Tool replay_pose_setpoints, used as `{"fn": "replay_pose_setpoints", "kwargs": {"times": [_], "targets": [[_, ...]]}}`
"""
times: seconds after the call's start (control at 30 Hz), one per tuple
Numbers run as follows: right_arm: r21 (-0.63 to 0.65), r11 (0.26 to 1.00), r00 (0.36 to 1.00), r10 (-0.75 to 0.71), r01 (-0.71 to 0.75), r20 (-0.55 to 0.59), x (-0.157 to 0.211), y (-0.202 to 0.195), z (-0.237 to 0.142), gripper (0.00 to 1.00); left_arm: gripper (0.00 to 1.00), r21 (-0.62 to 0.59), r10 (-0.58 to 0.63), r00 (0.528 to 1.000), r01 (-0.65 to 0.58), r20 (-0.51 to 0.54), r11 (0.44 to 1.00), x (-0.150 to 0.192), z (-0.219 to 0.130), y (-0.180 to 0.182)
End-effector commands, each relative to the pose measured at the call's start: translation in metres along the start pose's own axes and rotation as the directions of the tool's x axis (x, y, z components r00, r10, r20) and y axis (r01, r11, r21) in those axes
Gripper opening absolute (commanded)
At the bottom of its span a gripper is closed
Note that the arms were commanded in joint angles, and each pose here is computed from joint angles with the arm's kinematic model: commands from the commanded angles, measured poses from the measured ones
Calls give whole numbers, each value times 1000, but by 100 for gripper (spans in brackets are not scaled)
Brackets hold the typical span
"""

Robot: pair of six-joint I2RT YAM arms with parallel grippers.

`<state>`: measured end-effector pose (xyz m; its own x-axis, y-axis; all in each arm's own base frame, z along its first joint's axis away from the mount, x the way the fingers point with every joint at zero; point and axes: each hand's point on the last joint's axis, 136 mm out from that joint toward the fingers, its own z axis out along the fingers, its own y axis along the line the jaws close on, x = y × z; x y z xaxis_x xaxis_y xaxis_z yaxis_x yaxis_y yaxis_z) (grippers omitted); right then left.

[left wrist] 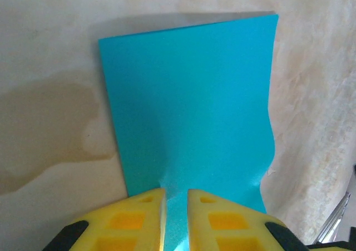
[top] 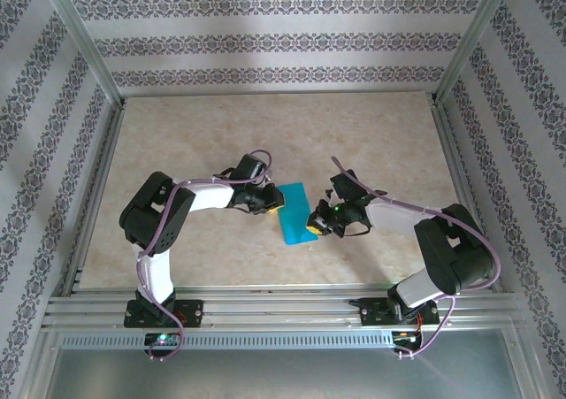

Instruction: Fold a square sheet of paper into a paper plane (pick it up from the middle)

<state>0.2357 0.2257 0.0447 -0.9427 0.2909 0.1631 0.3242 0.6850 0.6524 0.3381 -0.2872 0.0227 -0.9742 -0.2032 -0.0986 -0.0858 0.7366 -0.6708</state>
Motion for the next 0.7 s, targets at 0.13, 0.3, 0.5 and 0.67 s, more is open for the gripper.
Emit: {"fn": "replay_pose_setpoints", "kwargs": {"times": [0.13,0.3,0.5,0.67], "targets": [[-80,992,995,-103,102,-9,-7,37,-1,1,19,-80,-7,1000,5,-29,997,6,7,22],[-84,990,993,-119,117,-16,-11,45,11,2,18,-86,-9,999,6,-32,996,8,7,25],[-69,989,991,-133,131,-28,-11,47,27,2,17,-96,-14,999,11,-33,995,9,7,28],[-47,991,991,-130,129,-22,-14,43,36,2,15,-101,-20,999,17,-32,995,10,6,29]]}}
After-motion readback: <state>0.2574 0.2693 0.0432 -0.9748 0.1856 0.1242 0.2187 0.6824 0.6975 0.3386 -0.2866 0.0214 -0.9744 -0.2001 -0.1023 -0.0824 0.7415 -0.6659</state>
